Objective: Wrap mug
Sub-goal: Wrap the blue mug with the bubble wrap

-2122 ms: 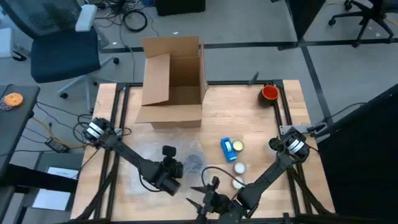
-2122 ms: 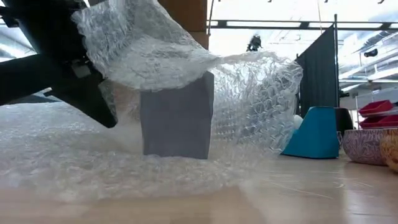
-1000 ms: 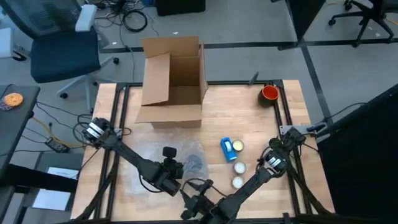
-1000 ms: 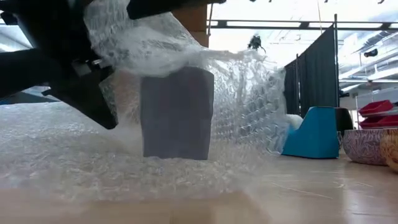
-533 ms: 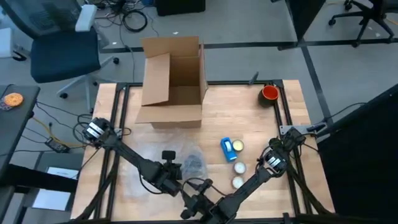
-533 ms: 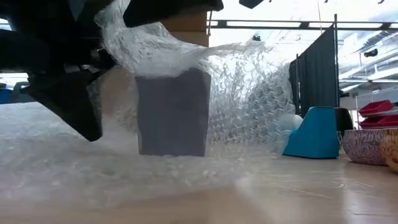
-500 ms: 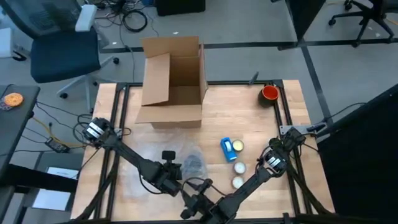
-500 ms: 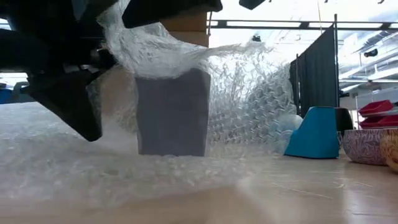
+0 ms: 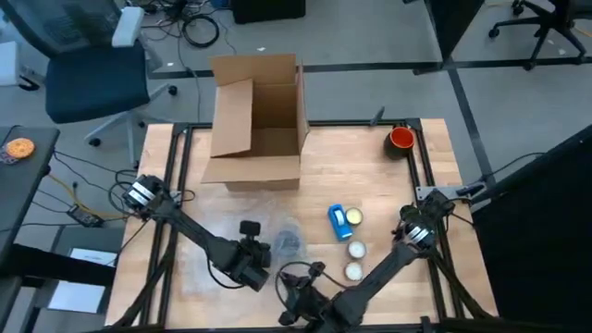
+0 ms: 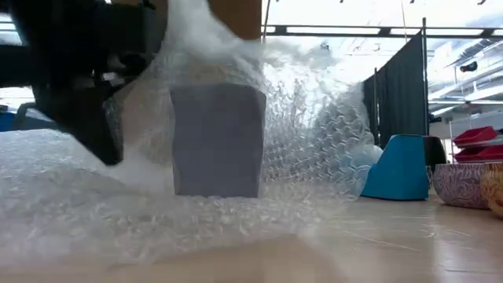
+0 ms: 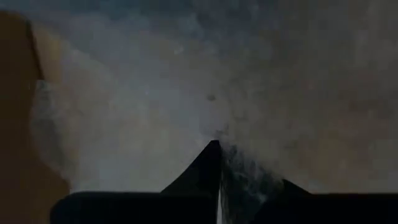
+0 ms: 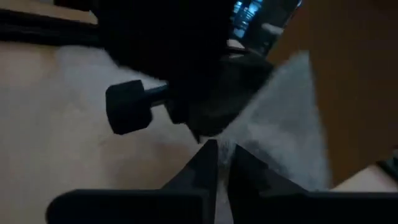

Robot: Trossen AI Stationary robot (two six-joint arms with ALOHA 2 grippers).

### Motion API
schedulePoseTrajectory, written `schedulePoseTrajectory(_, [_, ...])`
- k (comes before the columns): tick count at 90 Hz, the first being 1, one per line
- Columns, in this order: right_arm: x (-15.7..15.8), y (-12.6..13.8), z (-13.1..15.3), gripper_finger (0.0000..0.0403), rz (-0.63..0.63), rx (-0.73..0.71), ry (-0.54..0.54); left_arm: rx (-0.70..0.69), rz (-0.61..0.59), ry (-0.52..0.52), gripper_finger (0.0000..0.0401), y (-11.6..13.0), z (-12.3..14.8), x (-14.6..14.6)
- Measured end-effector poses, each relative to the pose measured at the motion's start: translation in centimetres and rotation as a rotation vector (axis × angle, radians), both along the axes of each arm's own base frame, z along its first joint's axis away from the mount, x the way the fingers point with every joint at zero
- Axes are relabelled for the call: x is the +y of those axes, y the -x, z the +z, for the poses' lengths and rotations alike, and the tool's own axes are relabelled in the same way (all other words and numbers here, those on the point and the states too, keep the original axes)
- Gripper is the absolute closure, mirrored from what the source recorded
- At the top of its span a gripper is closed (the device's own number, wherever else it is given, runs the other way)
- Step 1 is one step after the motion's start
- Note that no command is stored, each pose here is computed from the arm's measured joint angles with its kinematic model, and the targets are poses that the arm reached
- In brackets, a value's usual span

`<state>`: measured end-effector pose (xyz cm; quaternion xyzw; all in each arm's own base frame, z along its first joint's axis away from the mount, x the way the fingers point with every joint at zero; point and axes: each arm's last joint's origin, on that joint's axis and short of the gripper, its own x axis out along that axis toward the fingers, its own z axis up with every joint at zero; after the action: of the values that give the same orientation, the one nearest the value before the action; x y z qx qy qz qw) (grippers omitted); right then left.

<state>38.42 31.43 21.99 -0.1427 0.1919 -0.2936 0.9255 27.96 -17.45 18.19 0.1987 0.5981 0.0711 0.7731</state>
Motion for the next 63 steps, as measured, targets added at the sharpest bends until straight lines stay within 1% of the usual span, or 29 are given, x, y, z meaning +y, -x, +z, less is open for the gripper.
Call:
schedulePoseTrajectory(7, [-0.6, 1.5, 1.7, 0.0403, 0.014, 0.062, 0.015, 0.024, -0.008, -0.018, 0.0401, -0.1, 1.3, -0.1])
schedulePoseTrajectory(14, [-1.5, 3.1, 3.7, 0.0403, 0.024, 0.126, -0.007, 0.032, -0.010, -0.024, 0.0401, -0.3, 2.4, -0.2])
schedulePoseTrajectory(19, [-2.1, 4.2, 4.8, 0.0403, 0.045, 0.208, -0.040, 0.035, -0.010, -0.027, 0.0401, -0.4, 3.1, -0.3])
schedulePoseTrajectory(24, [-2.5, 5.1, 5.5, 0.0403, 0.081, 0.322, -0.078, 0.044, -0.011, -0.033, 0.0401, -0.4, 3.7, -0.3])
schedulePoseTrajectory(30, [-2.5, 6.1, 5.7, 0.0403, 0.146, 0.469, -0.107, 0.054, -0.011, -0.055, 0.0401, -0.4, 4.3, -0.2])
schedulePoseTrajectory(41, [-1.6, 7.2, 5.7, 0.0403, 0.283, 0.642, -0.117, 0.060, -0.010, -0.137, 0.0401, -0.2, 5.6, 0.1])
schedulePoseTrajectory(47, [-1.1, 7.5, 5.3, 0.0403, 0.363, 0.734, -0.126, 0.037, -0.004, -0.185, 0.0401, -0.2, 6.4, 0.2])
schedulePoseTrajectory(53, [-1.0, 7.5, 5.0, 0.0403, 0.408, 0.786, -0.140, -0.007, 0.008, -0.225, 0.0401, -0.4, 7.1, 0.3])
schedulePoseTrajectory(63, [-0.8, 7.2, 4.4, 0.0403, 0.469, 0.811, -0.143, -0.112, 0.013, -0.295, 0.0401, -0.9, 8.1, 0.2])
